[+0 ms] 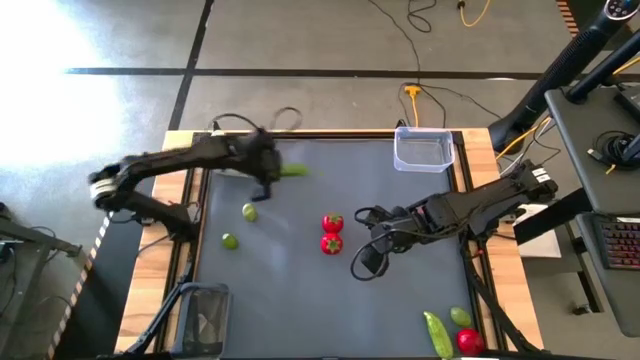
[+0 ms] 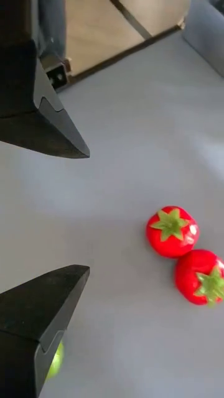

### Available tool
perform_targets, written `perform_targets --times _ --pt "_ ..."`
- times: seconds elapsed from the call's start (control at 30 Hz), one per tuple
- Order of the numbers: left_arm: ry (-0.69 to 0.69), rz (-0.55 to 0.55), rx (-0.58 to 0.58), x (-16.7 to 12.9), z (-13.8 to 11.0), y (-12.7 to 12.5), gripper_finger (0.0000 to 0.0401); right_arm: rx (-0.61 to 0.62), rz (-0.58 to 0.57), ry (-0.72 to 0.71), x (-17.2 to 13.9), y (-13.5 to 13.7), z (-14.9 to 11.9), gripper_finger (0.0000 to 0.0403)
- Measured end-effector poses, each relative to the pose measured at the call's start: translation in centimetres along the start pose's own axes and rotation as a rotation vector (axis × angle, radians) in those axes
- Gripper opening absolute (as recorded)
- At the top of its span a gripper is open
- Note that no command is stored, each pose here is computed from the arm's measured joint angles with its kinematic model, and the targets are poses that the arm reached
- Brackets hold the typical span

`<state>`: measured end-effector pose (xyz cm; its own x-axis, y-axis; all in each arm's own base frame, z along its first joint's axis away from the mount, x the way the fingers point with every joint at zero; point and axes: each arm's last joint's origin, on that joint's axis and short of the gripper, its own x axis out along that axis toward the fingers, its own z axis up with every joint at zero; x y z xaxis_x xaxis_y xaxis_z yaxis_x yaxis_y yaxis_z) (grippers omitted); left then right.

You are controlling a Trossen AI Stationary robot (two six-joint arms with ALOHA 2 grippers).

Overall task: Sort produce into baskets
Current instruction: Put the top cucumber into the white bin

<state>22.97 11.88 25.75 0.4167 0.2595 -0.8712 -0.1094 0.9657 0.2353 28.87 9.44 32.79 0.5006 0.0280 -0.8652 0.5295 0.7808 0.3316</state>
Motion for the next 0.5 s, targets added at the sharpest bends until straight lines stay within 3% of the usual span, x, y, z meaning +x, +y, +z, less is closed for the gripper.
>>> perform_targets --times 0.23,0.33,0.5 --pt "0.237 0.119 -0.077 -3.3 -5.4 3.2 0.0143 -0.024 -0.040 -0.058 1.3 0.3 0.5 0.0286" --pt "0.332 0.202 -0.161 -3.0 -6.7 4.9 0.0143 -0.021 -0.011 -0.034 2.4 0.8 0.6 0.0286" --pt "0.431 0.129 -0.247 -0.4 -7.5 6.3 0.0143 -0.028 0.007 0.050 4.0 1.2 0.4 0.0286"
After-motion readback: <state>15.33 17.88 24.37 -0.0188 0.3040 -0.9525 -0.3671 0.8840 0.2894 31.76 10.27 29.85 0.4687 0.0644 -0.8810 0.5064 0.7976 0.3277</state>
